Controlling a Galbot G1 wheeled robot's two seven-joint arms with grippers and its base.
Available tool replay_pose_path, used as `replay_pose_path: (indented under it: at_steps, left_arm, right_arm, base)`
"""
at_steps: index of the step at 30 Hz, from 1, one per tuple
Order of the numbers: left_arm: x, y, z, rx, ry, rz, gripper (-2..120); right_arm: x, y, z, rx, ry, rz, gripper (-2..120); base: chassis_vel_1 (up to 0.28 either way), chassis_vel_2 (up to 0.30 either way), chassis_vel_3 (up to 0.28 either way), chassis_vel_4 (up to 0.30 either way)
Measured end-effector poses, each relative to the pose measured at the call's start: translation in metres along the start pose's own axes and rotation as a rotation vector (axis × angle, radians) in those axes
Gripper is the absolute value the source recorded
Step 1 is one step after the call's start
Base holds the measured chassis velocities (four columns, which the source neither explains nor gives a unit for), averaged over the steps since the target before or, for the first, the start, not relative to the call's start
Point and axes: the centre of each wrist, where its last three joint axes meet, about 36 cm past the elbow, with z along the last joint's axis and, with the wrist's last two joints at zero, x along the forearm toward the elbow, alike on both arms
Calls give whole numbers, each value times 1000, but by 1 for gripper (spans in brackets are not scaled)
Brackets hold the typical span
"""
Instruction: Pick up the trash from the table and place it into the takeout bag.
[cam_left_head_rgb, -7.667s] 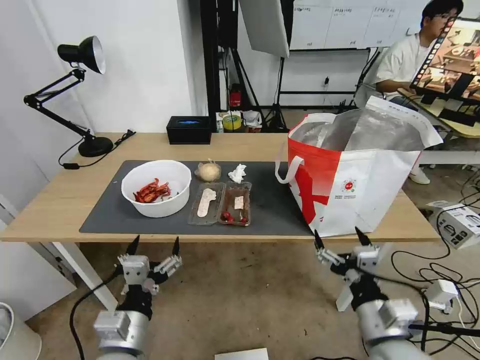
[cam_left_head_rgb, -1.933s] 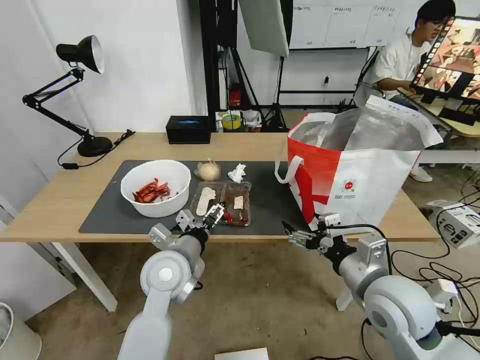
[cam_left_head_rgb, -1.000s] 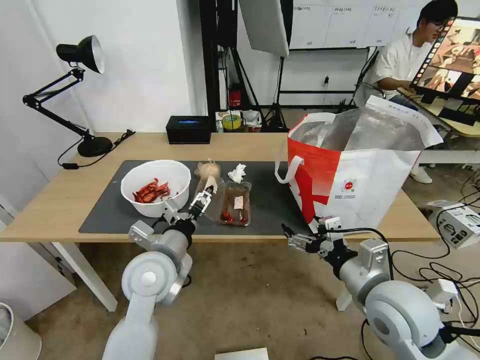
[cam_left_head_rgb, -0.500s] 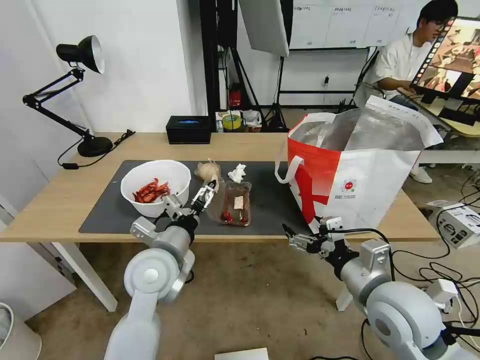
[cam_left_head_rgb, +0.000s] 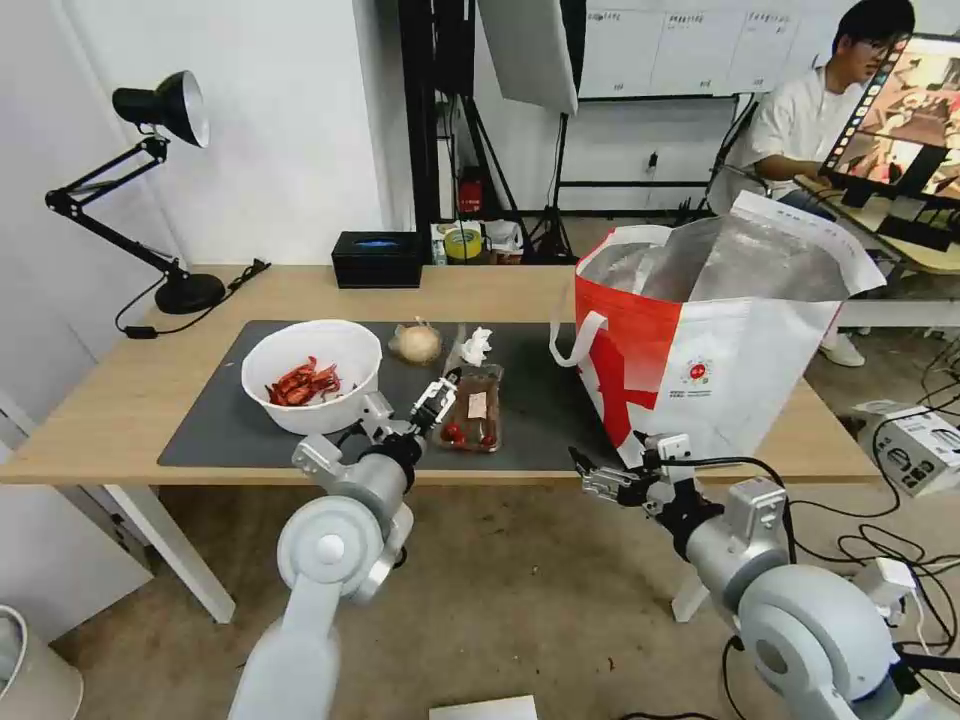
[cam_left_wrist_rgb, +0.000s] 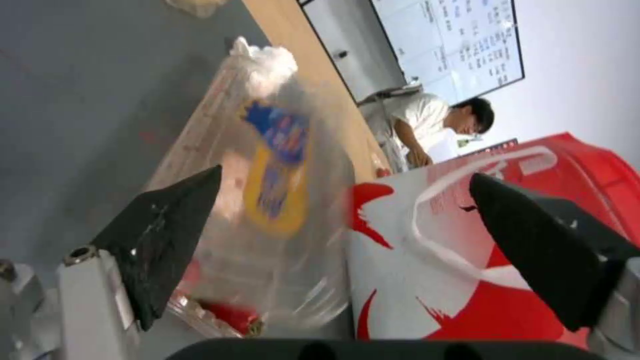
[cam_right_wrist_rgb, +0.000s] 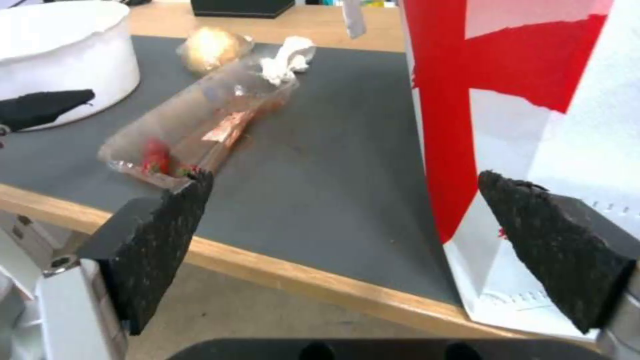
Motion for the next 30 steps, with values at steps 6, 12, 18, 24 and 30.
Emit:
replay_pose_path:
  at_steps: [6, 12, 18, 24, 30]
  left_arm:
    - [4, 1, -3, -39, 3, 17, 100]
    - [11, 7, -14, -200, -26, 57, 100]
    - [13, 15, -20, -462, -27, 97, 93]
    - [9, 25, -15, -667, -17, 105, 75]
    - [-5, 39, -10, -946, 1, 151, 50]
  right_arm:
    - [2, 0, 1, -3, 2, 3, 100]
    - [2, 2, 2, -8, 4, -1, 100]
    - [-3, 3, 2, -17, -7, -18, 100]
    - [-10, 3, 4, -72, -97, -88, 100]
    - [-14, 3, 4, -137, -182, -145, 100]
  base:
    - [0, 0, 0, 0]
    - [0, 0, 0, 0]
    - [0, 0, 0, 0]
    - [0, 0, 0, 0]
    - [0, 0, 0, 0]
